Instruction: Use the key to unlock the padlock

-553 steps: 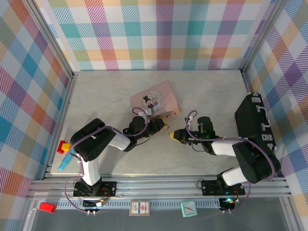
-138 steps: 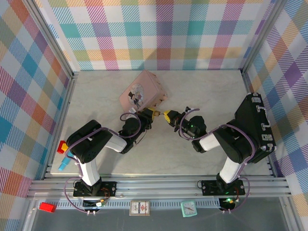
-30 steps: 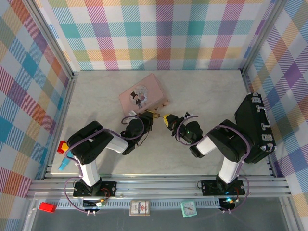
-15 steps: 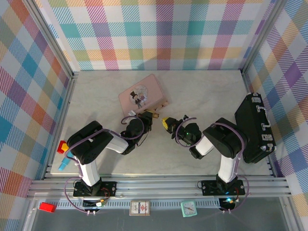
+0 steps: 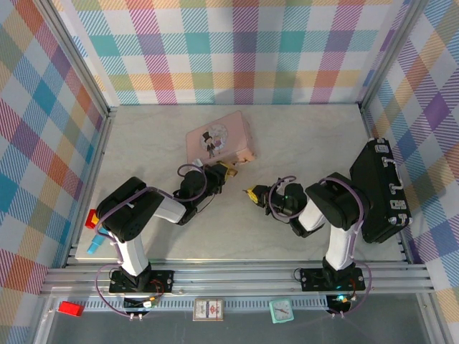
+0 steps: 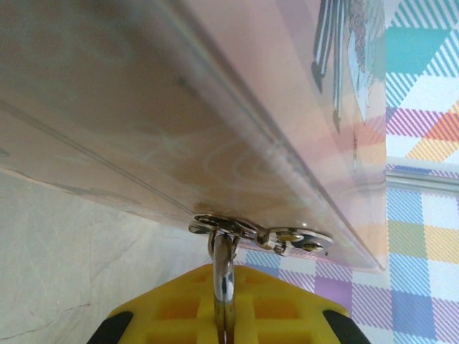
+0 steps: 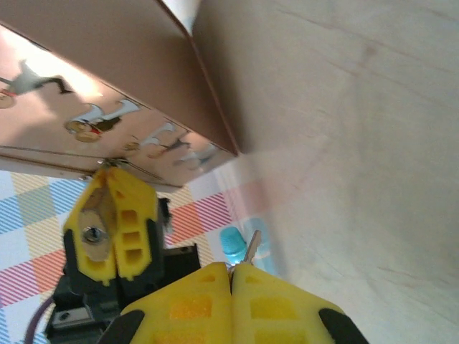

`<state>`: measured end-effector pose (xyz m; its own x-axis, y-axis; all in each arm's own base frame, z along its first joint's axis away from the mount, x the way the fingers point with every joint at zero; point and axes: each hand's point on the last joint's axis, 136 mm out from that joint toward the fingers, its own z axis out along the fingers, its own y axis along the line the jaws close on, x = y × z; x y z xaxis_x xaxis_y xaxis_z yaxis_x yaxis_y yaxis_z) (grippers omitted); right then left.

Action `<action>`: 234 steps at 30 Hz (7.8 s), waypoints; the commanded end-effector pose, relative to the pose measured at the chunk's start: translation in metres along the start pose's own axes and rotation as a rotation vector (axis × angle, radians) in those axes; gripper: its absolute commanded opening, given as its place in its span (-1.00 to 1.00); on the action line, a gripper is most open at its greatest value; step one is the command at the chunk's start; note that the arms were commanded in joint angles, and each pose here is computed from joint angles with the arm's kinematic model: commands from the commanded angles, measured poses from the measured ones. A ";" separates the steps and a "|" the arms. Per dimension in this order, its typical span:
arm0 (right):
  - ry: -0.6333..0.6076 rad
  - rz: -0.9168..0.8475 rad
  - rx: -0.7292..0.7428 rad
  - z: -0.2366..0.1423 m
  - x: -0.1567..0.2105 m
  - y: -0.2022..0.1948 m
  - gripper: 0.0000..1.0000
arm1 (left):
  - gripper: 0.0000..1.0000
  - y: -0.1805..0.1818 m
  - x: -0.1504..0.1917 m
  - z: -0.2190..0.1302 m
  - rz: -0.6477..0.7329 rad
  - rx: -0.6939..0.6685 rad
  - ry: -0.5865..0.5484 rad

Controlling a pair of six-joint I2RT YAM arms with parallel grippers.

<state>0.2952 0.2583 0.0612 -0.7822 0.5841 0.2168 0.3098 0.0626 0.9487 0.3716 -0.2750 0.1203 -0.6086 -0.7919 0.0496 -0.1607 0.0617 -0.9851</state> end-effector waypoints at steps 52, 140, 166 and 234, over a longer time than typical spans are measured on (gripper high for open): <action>0.016 -0.035 -0.303 -0.004 0.011 0.121 -1.00 | -1.00 -0.094 0.009 0.001 -0.251 0.299 0.099; -0.035 0.016 -0.299 0.006 -0.004 0.118 -1.00 | -1.00 -0.098 0.025 -0.001 -0.215 0.309 0.121; -0.015 0.155 -0.137 0.023 0.011 0.051 -1.00 | -1.00 -0.106 0.033 0.002 -0.203 0.328 0.138; 0.432 -0.771 0.994 -0.016 0.155 -0.047 -0.21 | 0.09 0.051 -0.019 -0.115 0.781 -0.635 0.304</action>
<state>0.1505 0.3388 0.0550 -0.9852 -0.1561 -0.0707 -0.1714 0.9049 0.3896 0.2975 -0.2061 0.0838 -0.8863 -0.2278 -0.4032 0.0426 0.8269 -0.5607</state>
